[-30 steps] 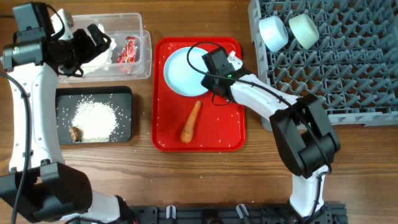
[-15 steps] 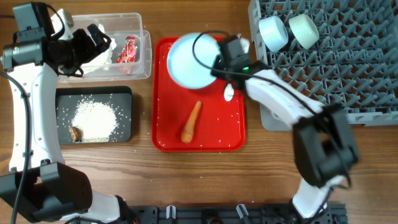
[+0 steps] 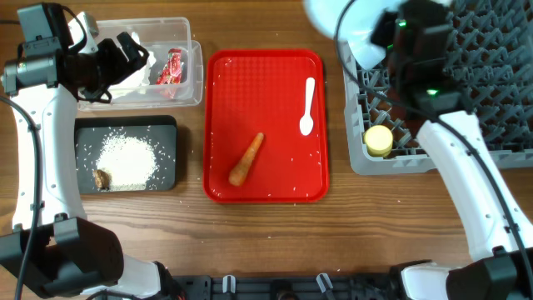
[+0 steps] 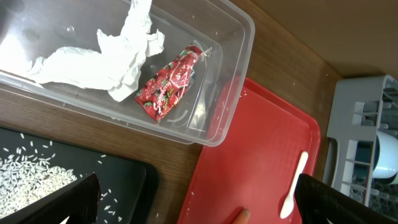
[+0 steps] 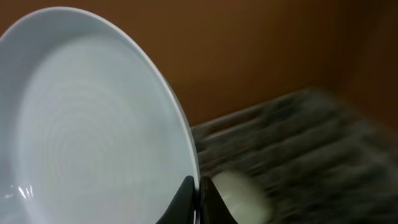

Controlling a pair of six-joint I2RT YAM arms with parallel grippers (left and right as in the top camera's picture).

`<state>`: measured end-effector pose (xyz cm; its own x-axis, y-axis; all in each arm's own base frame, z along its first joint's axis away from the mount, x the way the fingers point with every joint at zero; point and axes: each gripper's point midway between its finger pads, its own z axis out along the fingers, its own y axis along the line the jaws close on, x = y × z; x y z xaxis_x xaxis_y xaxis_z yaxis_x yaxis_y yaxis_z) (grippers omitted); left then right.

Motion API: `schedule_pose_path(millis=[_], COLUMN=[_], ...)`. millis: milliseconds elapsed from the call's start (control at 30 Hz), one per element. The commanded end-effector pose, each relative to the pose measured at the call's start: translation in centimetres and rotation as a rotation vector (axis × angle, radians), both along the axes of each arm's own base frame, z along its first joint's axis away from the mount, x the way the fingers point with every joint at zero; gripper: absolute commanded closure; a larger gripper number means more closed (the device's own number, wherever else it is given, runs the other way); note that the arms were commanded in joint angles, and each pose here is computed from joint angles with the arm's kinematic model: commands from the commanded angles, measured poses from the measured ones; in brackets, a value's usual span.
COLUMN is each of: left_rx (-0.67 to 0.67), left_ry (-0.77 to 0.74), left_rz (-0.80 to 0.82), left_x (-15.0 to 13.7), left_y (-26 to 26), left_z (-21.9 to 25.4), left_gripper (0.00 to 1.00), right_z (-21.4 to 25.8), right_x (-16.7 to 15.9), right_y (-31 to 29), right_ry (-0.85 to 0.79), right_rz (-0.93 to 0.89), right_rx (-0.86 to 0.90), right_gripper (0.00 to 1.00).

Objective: Sort waste into correct bins and load items into the dishwasher rack
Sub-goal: 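Carry the light blue plate into the dish rack and stand it upright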

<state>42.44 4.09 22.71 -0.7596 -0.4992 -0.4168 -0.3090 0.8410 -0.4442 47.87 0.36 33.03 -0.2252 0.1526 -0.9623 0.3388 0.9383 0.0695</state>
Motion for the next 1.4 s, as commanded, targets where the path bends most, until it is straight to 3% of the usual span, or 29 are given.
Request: schedule_pose_path(millis=[0, 400, 767, 1167, 1200, 1233, 1267, 1300, 1367], left_rx=[0.005, 0.005, 0.005, 0.005, 0.005, 0.005, 0.005, 0.005, 0.005], left_ry=[-0.007, -0.007, -0.007, -0.007, -0.007, -0.007, -0.007, -0.007, -0.007], left_rz=[0.001, 0.001, 0.001, 0.001, 0.001, 0.001, 0.001, 0.001, 0.001], left_x=[0.1, 0.1, 0.1, 0.1, 0.1, 0.1, 0.1, 0.1, 0.1], left_y=[0.2, 0.2, 0.2, 0.2, 0.2, 0.2, 0.2, 0.2, 0.2], left_z=[0.2, 0.2, 0.2, 0.2, 0.2, 0.2, 0.2, 0.2, 0.2], left_gripper=[0.00, 0.00, 0.00, 0.00, 0.00, 0.00, 0.00, 0.00, 0.00], right_z=[2.4, -2.5, -4.7, -10.2, -10.3, -10.6, -10.7, -10.7, -10.0], right_x=[-2.8, -1.0, 3.1, 5.7, 5.8, 5.8, 5.9, 5.9, 5.8], right_y=[-9.9, -17.2, -18.4, -18.1, -18.1, -18.1, -18.1, -18.1, -18.3], right_ry=[0.099, 0.521, 0.540, 0.560, 0.563, 0.567, 0.565, 0.552, 0.497], right_rz=[-0.381, -0.287, -0.259, -0.188, -0.187, -0.184, -0.181, -0.190, -0.245], right_rx=[-0.373, -0.823, -1.002, -0.986, -0.986, -0.986, -0.983, -0.964, -0.911], right_gripper=[0.96, 0.96, 0.96, 0.96, 0.92, 0.77, 0.28, 0.00, 0.00])
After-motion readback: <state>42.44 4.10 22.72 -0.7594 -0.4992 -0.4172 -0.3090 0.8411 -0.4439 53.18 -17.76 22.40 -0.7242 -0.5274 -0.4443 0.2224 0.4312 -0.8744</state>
